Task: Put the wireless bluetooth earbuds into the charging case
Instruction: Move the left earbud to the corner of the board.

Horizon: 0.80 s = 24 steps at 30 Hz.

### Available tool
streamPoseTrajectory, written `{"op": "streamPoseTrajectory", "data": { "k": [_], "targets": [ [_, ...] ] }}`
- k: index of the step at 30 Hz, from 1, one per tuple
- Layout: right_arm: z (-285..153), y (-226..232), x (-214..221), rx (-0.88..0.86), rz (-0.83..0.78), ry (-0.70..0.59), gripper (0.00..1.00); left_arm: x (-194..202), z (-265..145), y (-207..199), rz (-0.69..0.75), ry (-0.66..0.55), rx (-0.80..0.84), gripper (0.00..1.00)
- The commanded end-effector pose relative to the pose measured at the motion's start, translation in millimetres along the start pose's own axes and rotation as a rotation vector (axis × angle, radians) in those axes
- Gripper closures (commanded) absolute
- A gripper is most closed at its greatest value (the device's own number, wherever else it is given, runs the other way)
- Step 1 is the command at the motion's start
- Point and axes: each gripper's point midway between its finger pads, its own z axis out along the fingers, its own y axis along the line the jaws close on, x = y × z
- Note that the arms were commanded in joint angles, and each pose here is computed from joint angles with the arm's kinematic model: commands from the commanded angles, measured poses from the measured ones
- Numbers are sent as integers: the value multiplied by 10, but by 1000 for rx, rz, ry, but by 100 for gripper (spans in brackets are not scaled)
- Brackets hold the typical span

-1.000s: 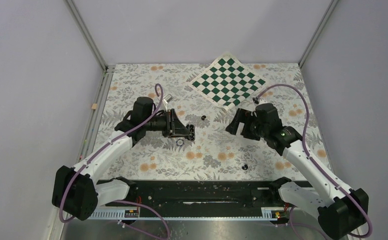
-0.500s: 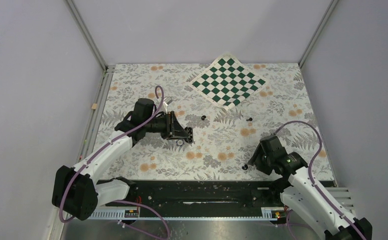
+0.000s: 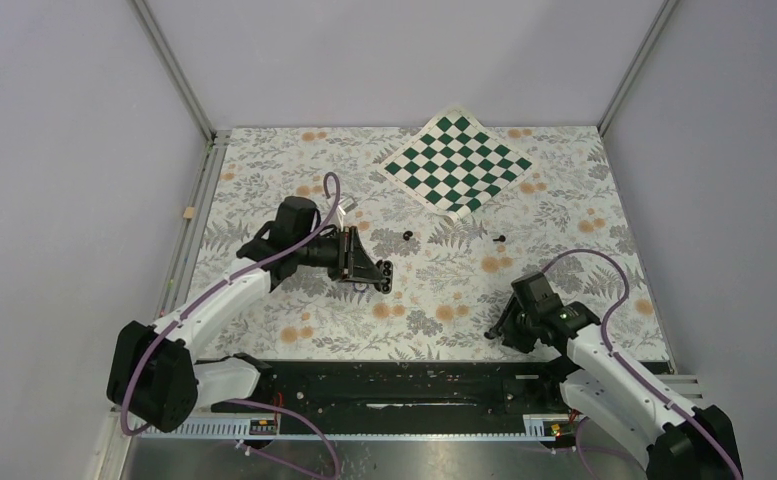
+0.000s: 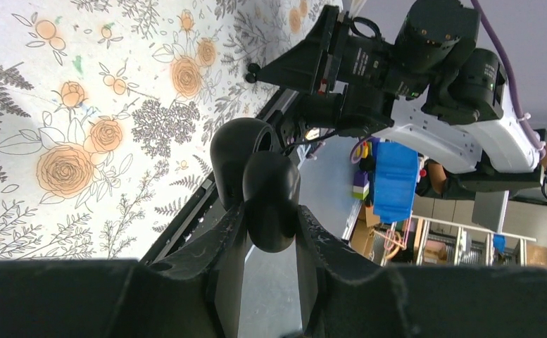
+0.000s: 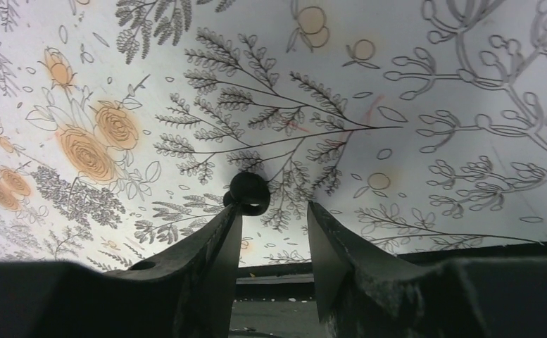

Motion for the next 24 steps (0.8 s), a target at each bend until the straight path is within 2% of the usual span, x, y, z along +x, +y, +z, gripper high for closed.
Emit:
{"op": "streamPoseTrajectory", "data": {
  "k": [1, 13, 18, 22, 24],
  "targets": [
    [9, 176, -25, -62, -23, 2, 54, -87, -31, -255, 111, 21, 95, 100],
    [83, 418, -68, -109, -20, 14, 68, -141, -8, -286, 127, 27, 103, 100],
    [91, 644, -135, -168, -7, 7, 68, -108, -24, -274, 146, 41, 99, 100],
    [77, 805, -183, -175, -34, 5, 64, -81, -44, -283, 162, 52, 101, 100],
    [71, 847, -196, -175, -43, 1, 58, -68, -49, -280, 162, 53, 99, 100]
  ]
}}
